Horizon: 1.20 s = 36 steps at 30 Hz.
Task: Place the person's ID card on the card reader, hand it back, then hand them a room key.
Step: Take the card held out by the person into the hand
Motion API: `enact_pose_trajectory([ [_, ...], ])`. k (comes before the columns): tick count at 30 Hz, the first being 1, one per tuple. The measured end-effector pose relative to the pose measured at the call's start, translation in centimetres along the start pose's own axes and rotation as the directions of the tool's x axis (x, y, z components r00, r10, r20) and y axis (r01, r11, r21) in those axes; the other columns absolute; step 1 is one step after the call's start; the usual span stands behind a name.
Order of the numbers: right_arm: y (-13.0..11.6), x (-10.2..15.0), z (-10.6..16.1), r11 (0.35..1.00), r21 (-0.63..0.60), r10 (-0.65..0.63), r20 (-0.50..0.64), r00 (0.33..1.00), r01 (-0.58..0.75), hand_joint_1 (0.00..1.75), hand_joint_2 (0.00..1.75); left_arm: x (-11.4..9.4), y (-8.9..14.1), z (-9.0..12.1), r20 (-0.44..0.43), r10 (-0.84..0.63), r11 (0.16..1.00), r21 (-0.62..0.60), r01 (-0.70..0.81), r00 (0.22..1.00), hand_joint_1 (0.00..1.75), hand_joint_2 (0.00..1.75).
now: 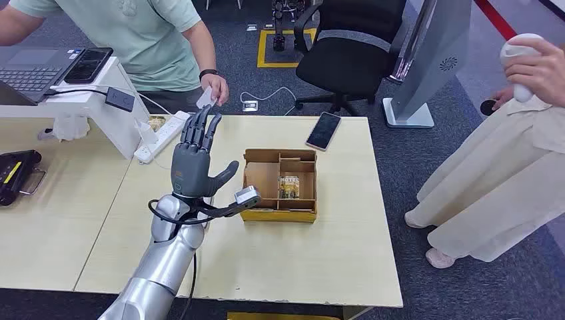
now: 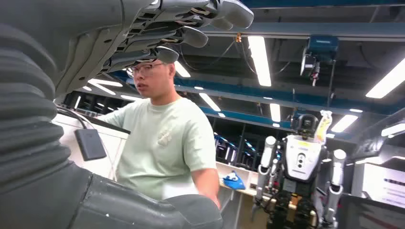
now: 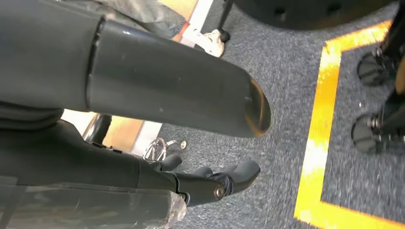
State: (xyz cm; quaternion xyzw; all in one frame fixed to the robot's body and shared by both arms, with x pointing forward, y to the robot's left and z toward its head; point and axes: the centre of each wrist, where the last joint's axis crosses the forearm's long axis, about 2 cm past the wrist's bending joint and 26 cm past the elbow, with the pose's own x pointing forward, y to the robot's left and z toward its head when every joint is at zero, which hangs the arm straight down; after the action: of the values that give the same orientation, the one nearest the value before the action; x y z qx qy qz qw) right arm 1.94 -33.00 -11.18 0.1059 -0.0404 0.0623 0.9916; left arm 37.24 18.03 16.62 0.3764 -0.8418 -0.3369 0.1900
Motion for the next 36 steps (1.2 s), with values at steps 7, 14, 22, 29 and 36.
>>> enact_pose_trajectory([
  [7, -0.7, -0.4, 0.2, 1.0, -0.012, -0.017, -0.002, 1.0, 0.017, 0.0, 0.0, 0.2, -0.3, -0.4, 0.011, 0.01, 1.0, -0.01, -0.01, 1.0, 0.0, 1.75],
  [14, -0.8, -0.5, 0.3, 1.0, -0.013, -0.023, -0.004, 1.0, 0.023, 0.0, 0.0, 0.2, -0.5, -0.4, 0.011, 0.015, 1.0, -0.019, -0.014, 1.0, 0.0, 1.75],
  [22, -0.8, -0.5, 0.3, 1.0, -0.006, -0.013, -0.009, 1.0, 0.013, 0.0, 0.0, 0.3, -0.8, -0.6, 0.015, 0.032, 0.999, -0.021, -0.031, 0.999, 0.0, 1.75],
  [29, -1.2, 0.9, 0.4, 0.997, 0.004, 0.072, -0.035, 0.997, -0.072, 0.0, 0.0, 2.1, -1.7, -3.6, 0.062, 0.096, 0.995, -0.015, -0.096, 0.993, 0.0, 1.75],
  [36, -1.4, 1.9, 0.4, 0.995, 0.008, 0.098, -0.028, 0.995, -0.098, 0.0, 0.0, 3.3, -2.2, -5.0, 0.089, 0.128, 0.992, -0.03, -0.126, 0.988, 0.0, 1.75],
])
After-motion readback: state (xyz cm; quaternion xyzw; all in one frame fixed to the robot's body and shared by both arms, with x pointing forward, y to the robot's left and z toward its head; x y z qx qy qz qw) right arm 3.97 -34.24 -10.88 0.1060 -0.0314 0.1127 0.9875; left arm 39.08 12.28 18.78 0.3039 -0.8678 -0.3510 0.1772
